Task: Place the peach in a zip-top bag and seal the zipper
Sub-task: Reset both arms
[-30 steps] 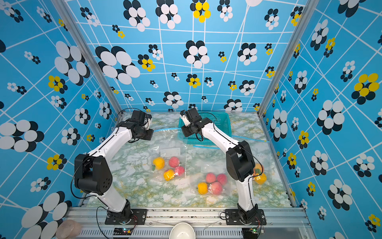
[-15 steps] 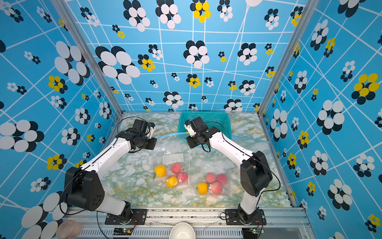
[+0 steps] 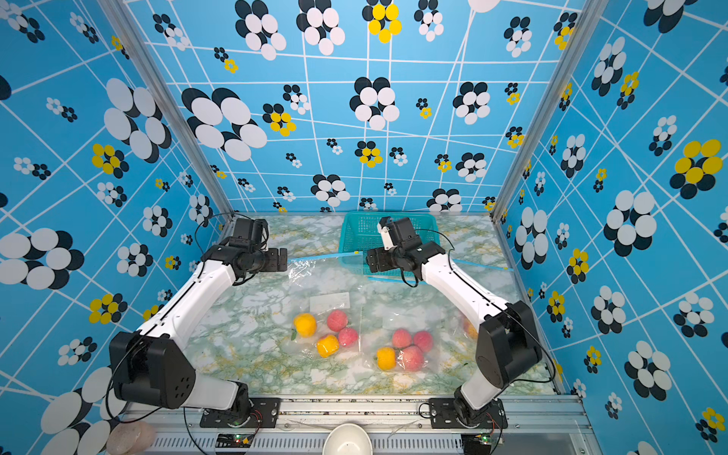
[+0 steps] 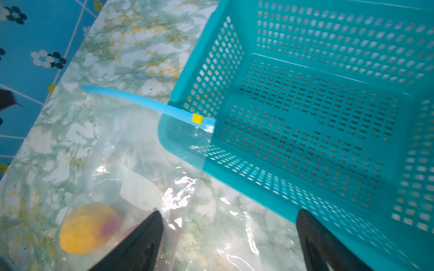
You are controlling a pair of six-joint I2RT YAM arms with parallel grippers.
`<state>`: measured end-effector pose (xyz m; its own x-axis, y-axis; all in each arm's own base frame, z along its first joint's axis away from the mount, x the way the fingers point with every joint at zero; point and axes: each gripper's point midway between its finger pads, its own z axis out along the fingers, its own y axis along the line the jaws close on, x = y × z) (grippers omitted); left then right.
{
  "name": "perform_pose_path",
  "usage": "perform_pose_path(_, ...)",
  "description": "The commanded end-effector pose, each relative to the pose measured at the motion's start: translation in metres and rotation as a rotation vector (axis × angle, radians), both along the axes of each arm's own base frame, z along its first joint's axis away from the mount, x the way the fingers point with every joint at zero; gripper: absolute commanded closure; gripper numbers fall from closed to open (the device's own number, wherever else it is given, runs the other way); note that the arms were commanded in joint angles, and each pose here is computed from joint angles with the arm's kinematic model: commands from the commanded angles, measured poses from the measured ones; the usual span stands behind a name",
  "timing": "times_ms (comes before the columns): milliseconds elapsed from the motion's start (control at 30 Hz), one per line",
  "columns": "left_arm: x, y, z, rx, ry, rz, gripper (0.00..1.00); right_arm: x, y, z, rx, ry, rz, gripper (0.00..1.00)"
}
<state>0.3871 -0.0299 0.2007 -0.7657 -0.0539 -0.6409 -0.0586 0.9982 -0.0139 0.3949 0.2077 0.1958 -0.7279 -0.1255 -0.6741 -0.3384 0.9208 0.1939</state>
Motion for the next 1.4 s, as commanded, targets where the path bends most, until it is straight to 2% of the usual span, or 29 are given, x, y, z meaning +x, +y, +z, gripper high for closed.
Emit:
perform_pose_path(0,0.006,0.019,0.027,-0.024,-0.140,0.078,0.01,0.015,-0.053,0.000,0.007,-0.055,-0.177,0.01)
perform_pose_path(100,0.008,0.031,0.018,0.008,-0.258,0.133,0.01,0.024,-0.109,-0.008,-0.043,-0.134,-0.364,0.01)
perform_pose_path(167,0.011,0.029,0.012,0.007,-0.369,0.086,0.01,0.026,-0.143,-0.009,-0.063,-0.232,-0.459,0.00)
perform_pose_path(200,0.009,0.031,0.004,0.027,-0.388,0.077,0.01,0.026,-0.158,-0.008,-0.080,-0.268,-0.498,0.01)
perform_pose_path(267,0.006,0.039,-0.013,0.087,-0.388,0.073,0.01,0.019,-0.189,-0.013,-0.170,-0.298,-0.568,0.01)
perform_pose_path(367,0.001,0.050,-0.044,0.168,-0.348,0.073,0.01,0.009,-0.213,-0.030,-0.316,-0.344,-0.575,0.01)
perform_pose_path(500,0.006,0.049,-0.073,0.128,-0.356,0.077,0.01,-0.005,-0.245,-0.066,-0.335,-0.305,-0.676,0.01)
perform_pose_path(600,0.013,0.041,-0.092,0.078,-0.367,0.063,0.01,-0.008,-0.248,-0.092,-0.346,-0.344,-0.668,0.01)
perform_pose_path(667,0.016,0.034,-0.093,0.057,-0.399,0.031,0.01,-0.002,-0.247,-0.086,-0.345,-0.378,-0.652,0.01)
perform_pose_path(700,0.019,0.031,-0.091,0.068,-0.418,0.006,0.01,0.002,-0.245,-0.084,-0.306,-0.410,-0.646,0.01)
perform_pose_path(733,0.020,0.029,-0.091,0.073,-0.438,-0.007,0.01,0.006,-0.238,-0.086,-0.257,-0.431,-0.603,0.01)
perform_pose_path(800,0.021,0.031,-0.098,0.072,-0.468,-0.002,0.01,0.010,-0.234,-0.095,-0.252,-0.446,-0.577,0.01)
perform_pose_path(933,0.012,0.025,-0.103,0.044,-0.514,-0.038,0.01,0.004,-0.231,-0.097,-0.213,-0.466,-0.557,0.01)
perform_pose_path(967,0.012,0.029,-0.103,0.056,-0.556,-0.024,0.01,-0.001,-0.233,-0.102,-0.211,-0.470,-0.566,0.01)
perform_pose_path(1033,0.009,0.030,-0.106,0.052,-0.521,-0.008,0.01,-0.007,-0.245,-0.096,-0.208,-0.564,-0.645,0.01)
perform_pose_path(1100,0.011,0.031,-0.104,0.064,-0.541,-0.009,0.01,-0.012,-0.255,-0.096,-0.226,-0.534,-0.709,0.00)
perform_pose_path(1367,0.010,0.030,-0.104,0.064,-0.535,-0.008,0.01,-0.003,-0.241,-0.098,-0.223,-0.534,-0.625,0.01)
